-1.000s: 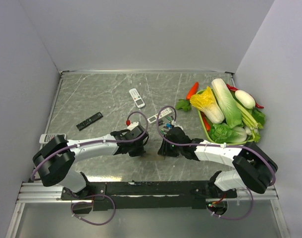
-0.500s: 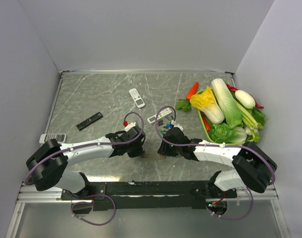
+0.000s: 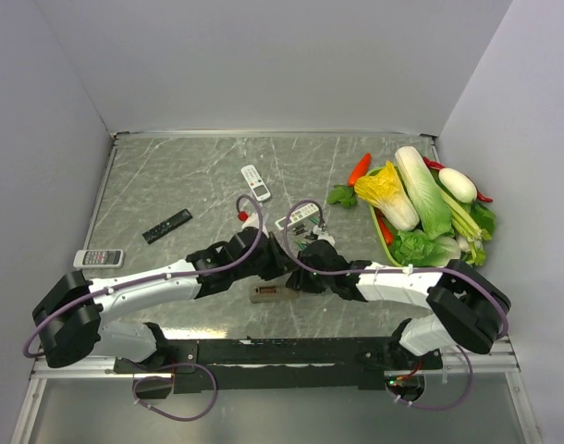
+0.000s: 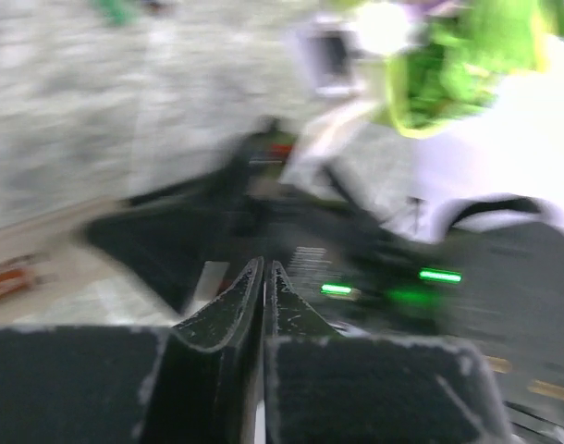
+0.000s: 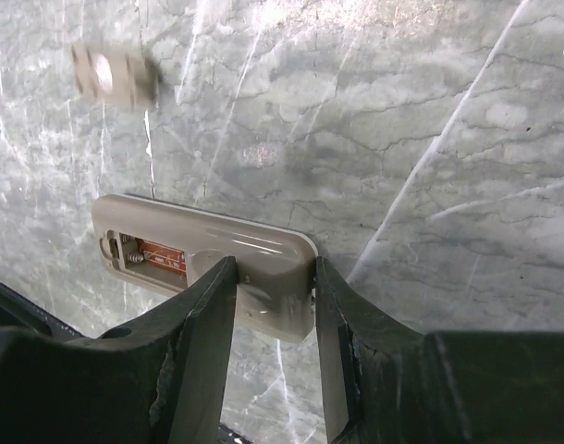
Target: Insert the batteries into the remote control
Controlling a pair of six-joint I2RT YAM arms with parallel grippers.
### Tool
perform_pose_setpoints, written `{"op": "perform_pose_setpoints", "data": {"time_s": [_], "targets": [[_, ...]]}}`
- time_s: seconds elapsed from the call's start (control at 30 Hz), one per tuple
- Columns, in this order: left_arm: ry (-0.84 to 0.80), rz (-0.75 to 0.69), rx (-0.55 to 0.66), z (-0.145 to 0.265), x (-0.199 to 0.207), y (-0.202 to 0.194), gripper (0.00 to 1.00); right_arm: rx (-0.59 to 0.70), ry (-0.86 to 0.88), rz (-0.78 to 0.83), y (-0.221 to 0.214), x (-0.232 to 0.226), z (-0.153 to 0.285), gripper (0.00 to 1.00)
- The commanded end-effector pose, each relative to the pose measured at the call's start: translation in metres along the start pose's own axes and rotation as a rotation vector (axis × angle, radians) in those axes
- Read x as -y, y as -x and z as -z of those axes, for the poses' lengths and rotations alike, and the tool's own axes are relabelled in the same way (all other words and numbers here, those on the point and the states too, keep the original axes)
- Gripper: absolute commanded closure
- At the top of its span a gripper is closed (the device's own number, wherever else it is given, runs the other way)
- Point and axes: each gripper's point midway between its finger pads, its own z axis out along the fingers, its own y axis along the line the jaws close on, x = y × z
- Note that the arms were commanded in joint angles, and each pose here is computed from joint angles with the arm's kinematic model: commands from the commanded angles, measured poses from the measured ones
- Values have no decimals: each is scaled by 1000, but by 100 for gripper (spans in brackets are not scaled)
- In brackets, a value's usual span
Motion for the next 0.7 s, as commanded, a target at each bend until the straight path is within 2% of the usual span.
{"op": "perform_pose_setpoints", "data": {"time_s": [0.0,0.03,0.1,0.13,0.27,0.3,0.4,0.47,0.5,0.67], "targets": [[154,21,76,6,-54,10,89,-40,-41,22,-12,7,8,78],[164,8,97,9,-58,15,82,-29,-41,43,-9,7,10,76],[201,-19,165,24,-66,28,75,13,-25,87,2,2,18,73],[201,-43,201,34,-64,37,66,15,-31,103,3,3,22,69],[294,-111,267,58,-85,56,45,73,-12,207,25,-11,40,57],[335,-132,263,63,-96,55,38,69,2,265,26,-13,43,49],[339,-137,276,75,-110,56,25,64,-9,376,33,-15,50,35],[322,-123,287,83,-121,54,20,43,-30,408,33,-13,50,34],[315,-109,293,85,-124,53,14,29,-26,450,32,-12,50,30],[243,-32,312,94,-144,41,6,-100,23,636,16,-11,42,11]]}}
